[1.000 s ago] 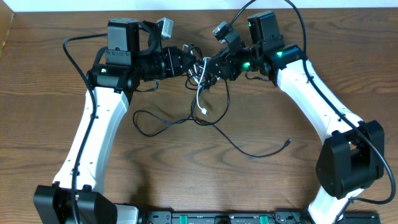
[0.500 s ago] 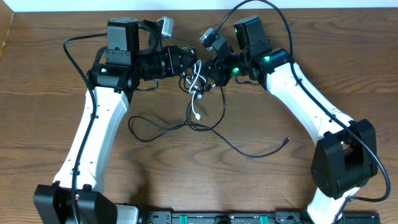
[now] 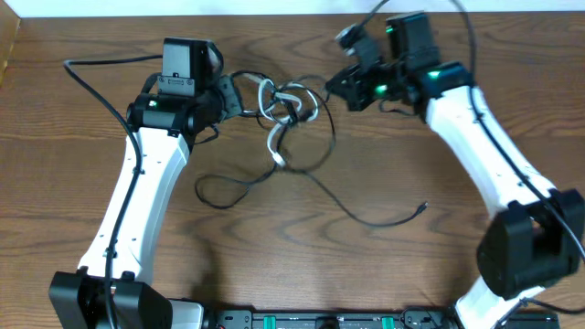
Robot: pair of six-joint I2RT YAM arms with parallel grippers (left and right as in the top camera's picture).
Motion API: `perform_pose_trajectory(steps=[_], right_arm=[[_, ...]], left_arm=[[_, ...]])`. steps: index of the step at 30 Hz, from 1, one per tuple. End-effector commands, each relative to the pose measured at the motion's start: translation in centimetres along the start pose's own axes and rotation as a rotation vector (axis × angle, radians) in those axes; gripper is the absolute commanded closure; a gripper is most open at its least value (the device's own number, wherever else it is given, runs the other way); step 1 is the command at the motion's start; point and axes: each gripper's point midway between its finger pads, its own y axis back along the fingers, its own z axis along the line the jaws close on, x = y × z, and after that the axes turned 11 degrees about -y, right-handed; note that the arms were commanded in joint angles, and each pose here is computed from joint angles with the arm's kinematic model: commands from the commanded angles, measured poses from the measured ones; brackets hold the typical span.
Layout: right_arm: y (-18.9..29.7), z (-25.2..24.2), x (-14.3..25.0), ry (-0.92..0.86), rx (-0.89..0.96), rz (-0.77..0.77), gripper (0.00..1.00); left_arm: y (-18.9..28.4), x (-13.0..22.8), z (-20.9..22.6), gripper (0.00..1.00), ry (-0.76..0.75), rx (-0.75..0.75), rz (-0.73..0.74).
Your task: Untangle cables
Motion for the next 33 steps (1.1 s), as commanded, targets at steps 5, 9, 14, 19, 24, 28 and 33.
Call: perform_pose_trajectory(steps=[5,9,14,19,24,28,33], right_arm=[[2.1,-0.6,-1.0,-0.039,0.020,-0.034,0.99],[2.3,-0.8,-1.2,-0.049,0.014,-0.040,0.99],[1.0,2.2,-0.3,0.075,-0.082,-0.004,0.54],[-0.9,4.1,0.4,0.146,-0.120,0.020,0.31],[-2.5,5.3,1.4,0.224,-0.146,0.048,0.29],[-3.5,5.1,1.9,0.272,-0.117,0.060,0.32],[-4.3,3.9,2.1,0.292,-0.065,0.067,0.37]], left_arm=[[0.4,-0.8,1.8,0.92,0.002,-0.104,-0.028],[0.3,-0.4,0.3,0.92,-0.048,-0.014,-0.003],[1.0,0.0,-5.1,0.93,-0.163,0.302,0.013],[3.2,0.1,-9.5,0.92,-0.209,0.585,0.004],[5.0,0.0,-11.9,0.92,-0.201,0.751,0.001],[5.5,0.0,-12.3,0.92,-0.174,0.789,0.014],[5.7,0.1,-12.6,0.93,-0.175,0.813,0.020]])
